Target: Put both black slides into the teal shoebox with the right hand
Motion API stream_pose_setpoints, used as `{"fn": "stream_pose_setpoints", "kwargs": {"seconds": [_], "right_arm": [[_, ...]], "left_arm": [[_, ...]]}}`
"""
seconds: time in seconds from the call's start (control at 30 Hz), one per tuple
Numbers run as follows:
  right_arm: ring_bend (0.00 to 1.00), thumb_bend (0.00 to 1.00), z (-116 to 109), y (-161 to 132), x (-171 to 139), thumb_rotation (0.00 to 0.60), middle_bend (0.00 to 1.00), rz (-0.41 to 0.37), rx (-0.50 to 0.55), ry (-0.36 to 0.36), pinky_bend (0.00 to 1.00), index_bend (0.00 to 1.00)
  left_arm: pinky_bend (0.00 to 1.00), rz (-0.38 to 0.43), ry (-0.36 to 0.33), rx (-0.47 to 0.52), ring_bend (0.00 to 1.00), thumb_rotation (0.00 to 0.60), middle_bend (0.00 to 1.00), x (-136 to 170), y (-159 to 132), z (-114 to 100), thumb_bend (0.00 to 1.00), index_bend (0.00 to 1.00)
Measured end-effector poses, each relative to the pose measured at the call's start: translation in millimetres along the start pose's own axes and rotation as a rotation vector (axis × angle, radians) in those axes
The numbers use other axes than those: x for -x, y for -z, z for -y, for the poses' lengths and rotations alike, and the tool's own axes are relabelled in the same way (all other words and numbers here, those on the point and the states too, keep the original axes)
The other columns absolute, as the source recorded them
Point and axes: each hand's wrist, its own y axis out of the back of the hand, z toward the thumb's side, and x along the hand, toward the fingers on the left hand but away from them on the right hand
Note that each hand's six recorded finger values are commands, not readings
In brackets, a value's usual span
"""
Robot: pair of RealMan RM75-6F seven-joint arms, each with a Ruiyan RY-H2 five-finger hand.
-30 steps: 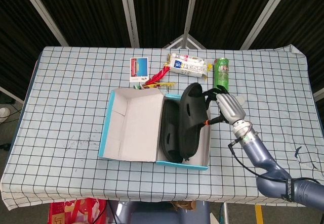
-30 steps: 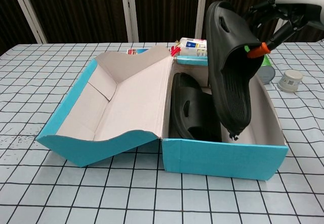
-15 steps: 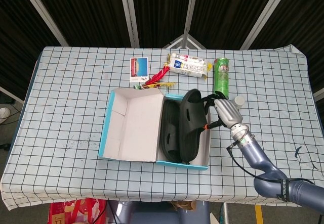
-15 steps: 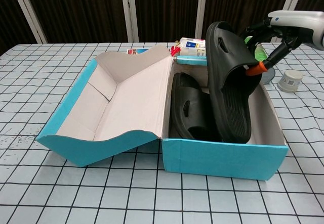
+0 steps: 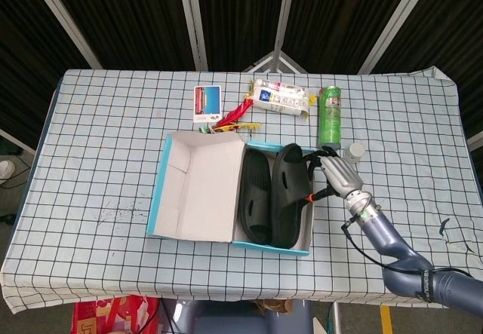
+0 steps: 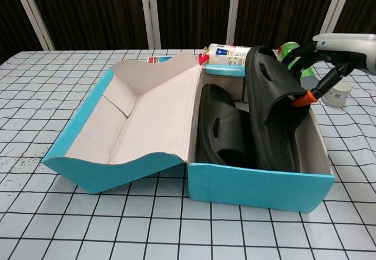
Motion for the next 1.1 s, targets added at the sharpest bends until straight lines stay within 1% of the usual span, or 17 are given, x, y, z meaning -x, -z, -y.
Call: {"fn": "stream_pose_setpoints", "kwargs": {"seconds": [0.27,0.47,0.73,1.1], "right_arm": [[0.19,0.53,8.9,3.4,6.1,0.600,0.55,0.014,-0.032,-0.019,0.00,0.57],[0.19,0.53,16.6,5.7,10.8,0.600,0.55,0.034,-0.066,-0.050,0.00,0.57],[0.19,0.53,28.0,8.3,16.4,0.600,0.55,0.064,-0.182,-0.095,0.00,0.58],[0.19,0.53,37.0,6.7,18.6,0.600,0.55,0.082,-0.284,-0.125,0.00,0.58]], "left_arm": [[0.09,-0.002,-0.002,0.003,0.00,0.600,0.04,0.3,0.7,-0.7,0.37,0.10],[0.09,-0.004,0.000,0.008,0.00,0.600,0.04,-0.2,1.7,-0.6,0.37,0.10],[0.09,-0.006,0.004,0.015,0.00,0.600,0.04,-1.2,3.2,-0.2,0.37,0.10],[0.09,-0.005,0.007,0.017,0.00,0.600,0.04,-1.6,3.3,0.4,0.37,0.10]]}}
